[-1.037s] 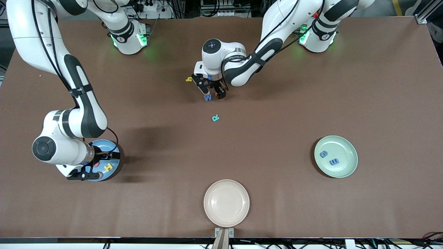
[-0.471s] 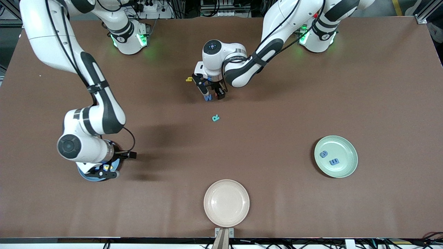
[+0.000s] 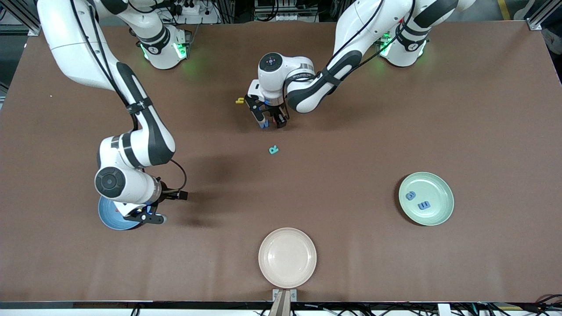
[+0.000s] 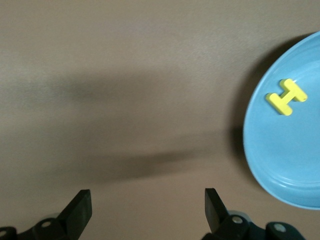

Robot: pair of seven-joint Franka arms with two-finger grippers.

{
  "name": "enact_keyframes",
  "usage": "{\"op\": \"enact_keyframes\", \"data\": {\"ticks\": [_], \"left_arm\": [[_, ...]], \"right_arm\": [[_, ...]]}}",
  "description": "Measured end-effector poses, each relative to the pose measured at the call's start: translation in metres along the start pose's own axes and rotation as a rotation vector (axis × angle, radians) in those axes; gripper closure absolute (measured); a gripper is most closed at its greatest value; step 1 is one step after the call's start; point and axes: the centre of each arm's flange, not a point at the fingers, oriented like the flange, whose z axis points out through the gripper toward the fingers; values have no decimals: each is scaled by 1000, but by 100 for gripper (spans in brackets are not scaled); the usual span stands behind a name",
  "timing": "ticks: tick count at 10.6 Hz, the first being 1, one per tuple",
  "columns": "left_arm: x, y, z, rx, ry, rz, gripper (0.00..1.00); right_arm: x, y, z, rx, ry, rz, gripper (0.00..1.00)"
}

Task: Sort uppercase to blue plate, lowercase to green plate
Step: 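Lower the left gripper onto the pink m while the right gripper withdraws, then carry the pink m to the green plate while the right gripper reaches M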

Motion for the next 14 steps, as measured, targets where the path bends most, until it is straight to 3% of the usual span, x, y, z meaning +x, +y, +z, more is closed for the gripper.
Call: {"op": "enact_keyframes", "data": {"ticks": [2, 3, 4, 7, 10, 12, 14], "left_arm": [[1, -4, -3, 4, 1, -1, 60], [0, -5, -3, 4, 0, -1, 63], [0, -3, -4, 7, -6, 1, 73], [-1, -40, -17, 52, -59, -60, 73], [-2, -134, -109, 26, -24, -266, 73], [-26, -205, -159, 30, -14, -402, 73], [-67, -292, -165, 42, -29, -548, 73]], "right_arm": [[-1, -2, 0, -1, 0, 7, 0], [-1, -2, 0, 0, 0, 17, 0], [-1, -2, 0, 0, 0, 29, 0], [-4, -11, 0, 14, -5, 60, 0], [-15, -43, -1, 26, -2, 149, 0], [-38, -91, -1, 20, -2, 168, 0], [-71, -148, 1, 14, -3, 147, 0]]}}
